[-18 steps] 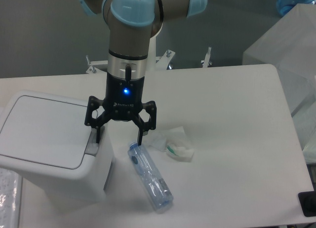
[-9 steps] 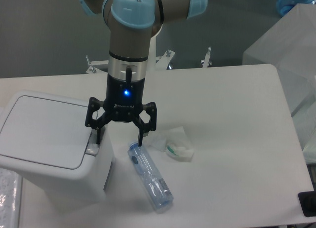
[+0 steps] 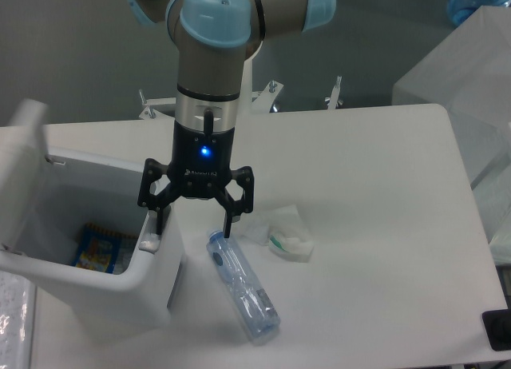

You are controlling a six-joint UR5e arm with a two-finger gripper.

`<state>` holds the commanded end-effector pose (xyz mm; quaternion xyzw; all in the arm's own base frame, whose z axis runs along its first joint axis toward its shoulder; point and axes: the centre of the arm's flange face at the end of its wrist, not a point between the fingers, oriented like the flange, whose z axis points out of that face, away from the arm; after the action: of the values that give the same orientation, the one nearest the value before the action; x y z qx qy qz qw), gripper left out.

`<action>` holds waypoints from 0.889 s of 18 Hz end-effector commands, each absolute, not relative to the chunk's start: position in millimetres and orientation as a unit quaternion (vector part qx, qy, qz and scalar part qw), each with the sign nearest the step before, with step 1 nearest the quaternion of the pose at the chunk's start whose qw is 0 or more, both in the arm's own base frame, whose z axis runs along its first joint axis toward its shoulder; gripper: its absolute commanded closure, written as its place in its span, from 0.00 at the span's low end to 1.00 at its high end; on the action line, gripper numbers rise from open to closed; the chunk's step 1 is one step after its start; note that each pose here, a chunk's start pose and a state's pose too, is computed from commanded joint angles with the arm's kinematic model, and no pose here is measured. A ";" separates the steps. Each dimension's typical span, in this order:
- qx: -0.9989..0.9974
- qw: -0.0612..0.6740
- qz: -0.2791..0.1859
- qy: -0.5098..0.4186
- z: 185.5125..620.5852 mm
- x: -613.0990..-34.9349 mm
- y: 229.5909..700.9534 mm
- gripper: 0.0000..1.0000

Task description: Open the trash can

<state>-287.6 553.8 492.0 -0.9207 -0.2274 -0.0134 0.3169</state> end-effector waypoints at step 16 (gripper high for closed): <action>-0.917 0.294 0.148 -0.224 541.5 -379.3 504.6 0.00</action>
<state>-379.3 504.6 541.5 -0.9174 -0.2244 0.1475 0.2937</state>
